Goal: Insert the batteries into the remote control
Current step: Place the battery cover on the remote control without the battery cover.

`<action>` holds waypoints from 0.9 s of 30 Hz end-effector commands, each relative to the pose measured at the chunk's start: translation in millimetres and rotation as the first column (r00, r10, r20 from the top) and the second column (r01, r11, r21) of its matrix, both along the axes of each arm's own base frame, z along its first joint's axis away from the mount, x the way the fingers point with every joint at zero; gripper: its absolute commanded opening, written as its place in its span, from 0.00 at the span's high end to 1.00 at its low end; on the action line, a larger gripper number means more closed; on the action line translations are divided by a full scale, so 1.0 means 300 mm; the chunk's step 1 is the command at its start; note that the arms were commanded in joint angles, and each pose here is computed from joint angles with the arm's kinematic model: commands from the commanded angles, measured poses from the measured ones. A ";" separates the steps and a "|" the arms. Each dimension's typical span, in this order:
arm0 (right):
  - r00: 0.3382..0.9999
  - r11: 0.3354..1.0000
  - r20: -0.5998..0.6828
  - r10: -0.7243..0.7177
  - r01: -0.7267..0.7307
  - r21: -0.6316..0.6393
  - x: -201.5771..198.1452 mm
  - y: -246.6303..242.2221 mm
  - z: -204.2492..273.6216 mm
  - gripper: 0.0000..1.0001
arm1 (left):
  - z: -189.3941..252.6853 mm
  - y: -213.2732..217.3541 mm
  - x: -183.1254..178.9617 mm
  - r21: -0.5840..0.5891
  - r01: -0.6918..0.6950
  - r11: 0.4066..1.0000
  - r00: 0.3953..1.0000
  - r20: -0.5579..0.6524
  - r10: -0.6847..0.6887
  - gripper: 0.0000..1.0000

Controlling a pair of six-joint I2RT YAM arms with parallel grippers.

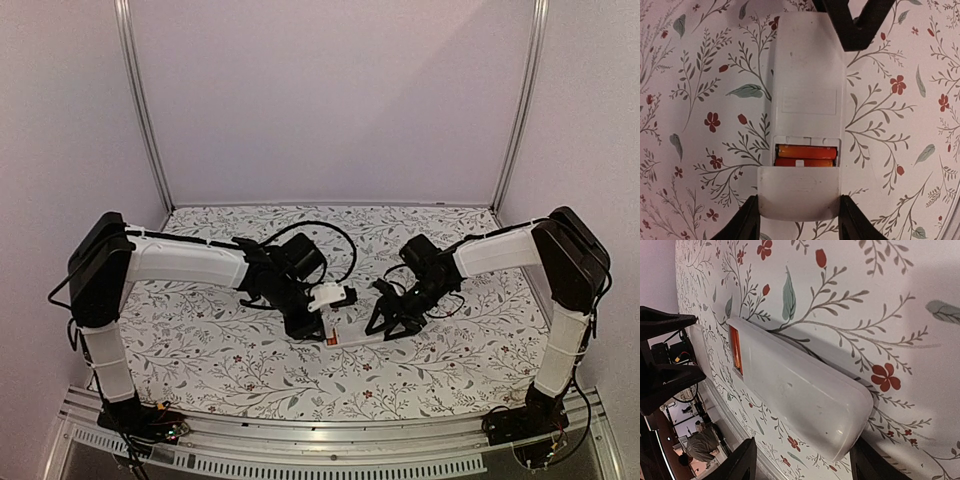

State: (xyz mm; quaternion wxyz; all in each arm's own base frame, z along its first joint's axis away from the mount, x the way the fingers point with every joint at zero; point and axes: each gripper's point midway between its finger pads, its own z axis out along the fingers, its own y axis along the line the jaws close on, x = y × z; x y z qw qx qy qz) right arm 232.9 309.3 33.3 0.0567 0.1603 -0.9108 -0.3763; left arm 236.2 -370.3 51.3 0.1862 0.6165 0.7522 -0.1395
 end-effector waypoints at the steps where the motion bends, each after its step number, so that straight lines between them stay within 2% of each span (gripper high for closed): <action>1: 1.000 1.000 -0.008 0.007 -0.007 -0.021 -0.008 -0.003 -0.036 0.37 | -0.017 -0.053 -0.017 -0.007 0.014 1.000 1.000 -0.023 -0.015 0.66; 27: 1.000 1.000 -0.029 0.007 -0.008 -0.018 -0.015 -0.005 -0.059 0.41 | -0.120 -0.056 -0.041 0.065 0.058 0.996 0.992 -0.117 -0.050 0.65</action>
